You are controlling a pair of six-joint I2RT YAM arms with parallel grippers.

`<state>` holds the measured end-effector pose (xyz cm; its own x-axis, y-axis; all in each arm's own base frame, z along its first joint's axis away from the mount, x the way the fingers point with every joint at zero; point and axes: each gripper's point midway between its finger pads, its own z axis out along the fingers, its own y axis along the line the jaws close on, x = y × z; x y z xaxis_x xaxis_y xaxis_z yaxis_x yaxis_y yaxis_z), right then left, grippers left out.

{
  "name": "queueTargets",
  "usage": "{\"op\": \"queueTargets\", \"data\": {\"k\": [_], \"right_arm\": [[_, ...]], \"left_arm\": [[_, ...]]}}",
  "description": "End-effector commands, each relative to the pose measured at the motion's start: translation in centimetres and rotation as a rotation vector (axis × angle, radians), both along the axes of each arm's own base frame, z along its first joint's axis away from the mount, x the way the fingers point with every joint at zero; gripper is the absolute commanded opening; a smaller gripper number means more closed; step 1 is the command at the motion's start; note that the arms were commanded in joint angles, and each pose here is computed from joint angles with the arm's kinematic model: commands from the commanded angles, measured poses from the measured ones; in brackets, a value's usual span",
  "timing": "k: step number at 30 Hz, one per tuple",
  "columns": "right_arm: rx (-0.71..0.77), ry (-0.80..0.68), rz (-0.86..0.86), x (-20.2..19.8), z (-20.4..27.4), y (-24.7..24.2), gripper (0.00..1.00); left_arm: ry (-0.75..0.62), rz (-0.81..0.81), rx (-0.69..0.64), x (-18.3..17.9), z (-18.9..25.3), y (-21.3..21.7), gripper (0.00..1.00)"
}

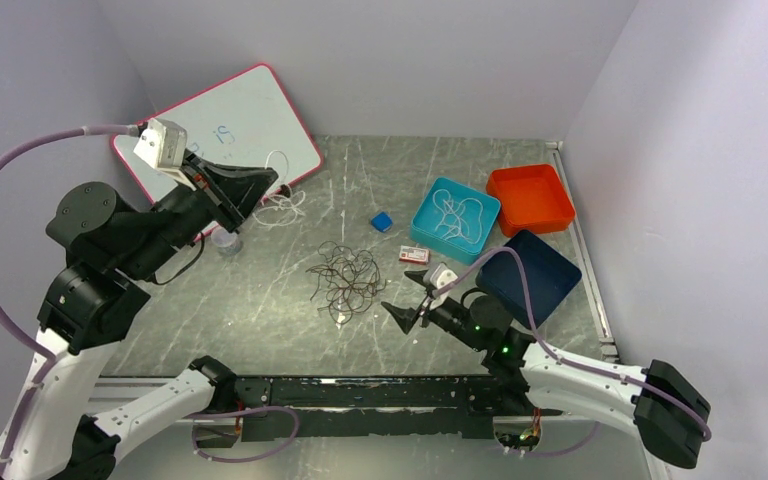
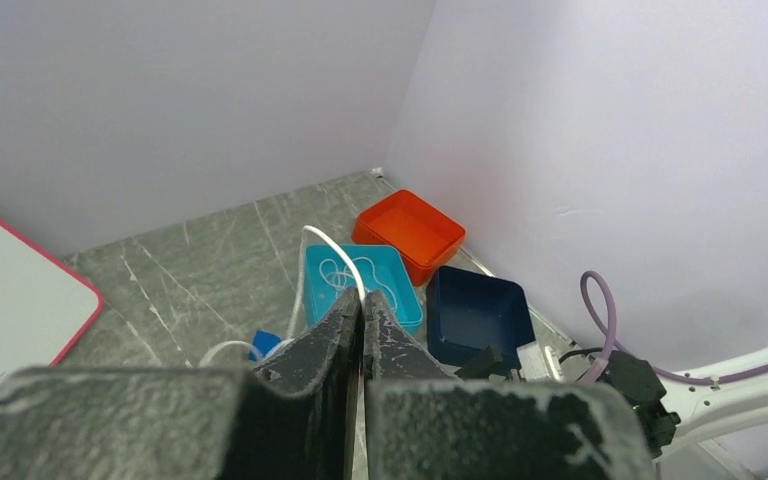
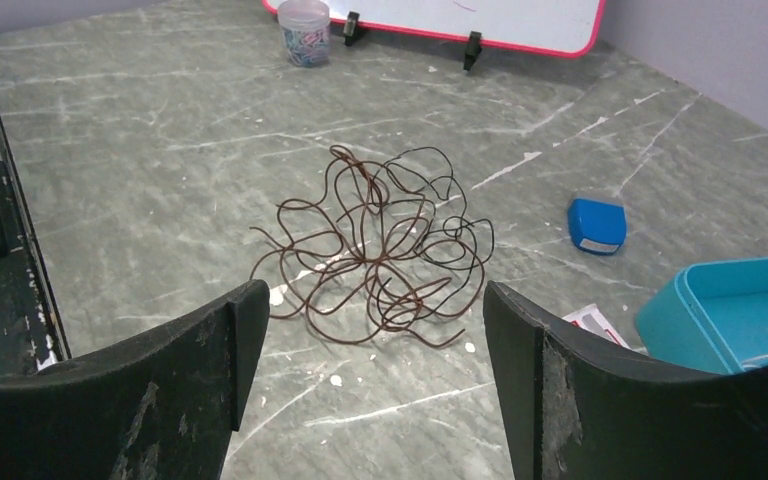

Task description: Untangle the cables

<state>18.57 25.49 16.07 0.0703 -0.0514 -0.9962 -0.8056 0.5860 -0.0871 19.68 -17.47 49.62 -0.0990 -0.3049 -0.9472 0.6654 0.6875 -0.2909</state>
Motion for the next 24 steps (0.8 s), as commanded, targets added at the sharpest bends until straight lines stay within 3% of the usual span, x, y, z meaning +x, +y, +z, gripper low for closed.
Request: {"op": "queueTargets", "data": {"k": [1,12,24], "right_arm": [[0.08,-0.037,-0.008,0.3,2.9,0.3,0.82],[0.201,-0.278,0.128,1.2,14.9,5.7,0.77],[0.217,-0.38,0.207,2.0,17.6,9.3,0.81]], "left_arm": [[-0.026,0.012,0.01,-0.4,0.7,0.5,0.07],[-0.005,-0.094,0.012,-0.8,-0.5,-1.4,0.07],[0.006,-0.169,0.022,-0.7,-1.2,-3.0,0.07]]}}
